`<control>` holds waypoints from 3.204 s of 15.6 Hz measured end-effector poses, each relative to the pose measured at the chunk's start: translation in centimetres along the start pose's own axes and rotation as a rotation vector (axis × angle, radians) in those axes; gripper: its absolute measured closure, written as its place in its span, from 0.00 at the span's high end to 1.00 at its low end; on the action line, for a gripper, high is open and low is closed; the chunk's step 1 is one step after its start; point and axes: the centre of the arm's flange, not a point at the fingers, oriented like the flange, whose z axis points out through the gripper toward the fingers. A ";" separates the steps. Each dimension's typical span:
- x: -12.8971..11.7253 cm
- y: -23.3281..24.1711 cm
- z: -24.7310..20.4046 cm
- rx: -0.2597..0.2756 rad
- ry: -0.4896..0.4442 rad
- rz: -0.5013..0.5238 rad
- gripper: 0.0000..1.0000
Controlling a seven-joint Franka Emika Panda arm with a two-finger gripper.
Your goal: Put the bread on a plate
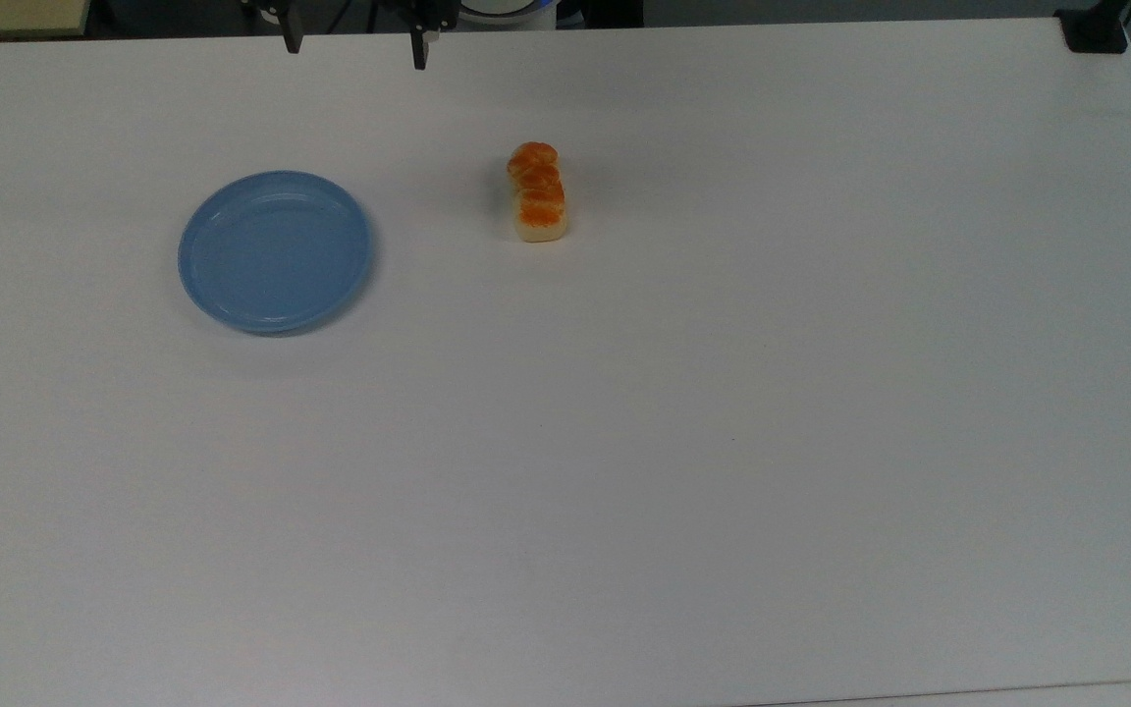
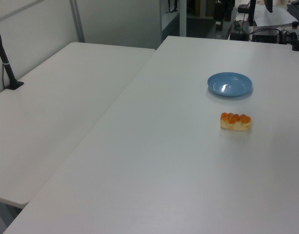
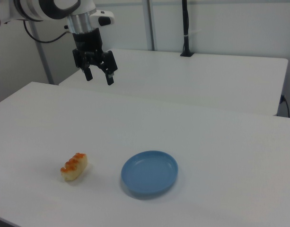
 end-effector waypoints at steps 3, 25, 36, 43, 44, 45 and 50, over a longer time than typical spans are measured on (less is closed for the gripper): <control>-0.1 -0.1 -0.2 0.015 0.005 -0.001 1.00; -0.4 -0.2 -0.7 0.020 0.013 -0.002 1.00; -0.4 -0.2 -0.7 0.020 0.013 -0.002 1.00; -0.4 -0.2 -0.7 0.020 0.013 -0.002 1.00; -0.4 -0.2 -0.7 0.020 0.013 -0.002 1.00; -0.4 -0.2 -0.7 0.020 0.013 -0.002 1.00; -0.4 -0.2 -0.7 0.021 0.013 -0.002 1.00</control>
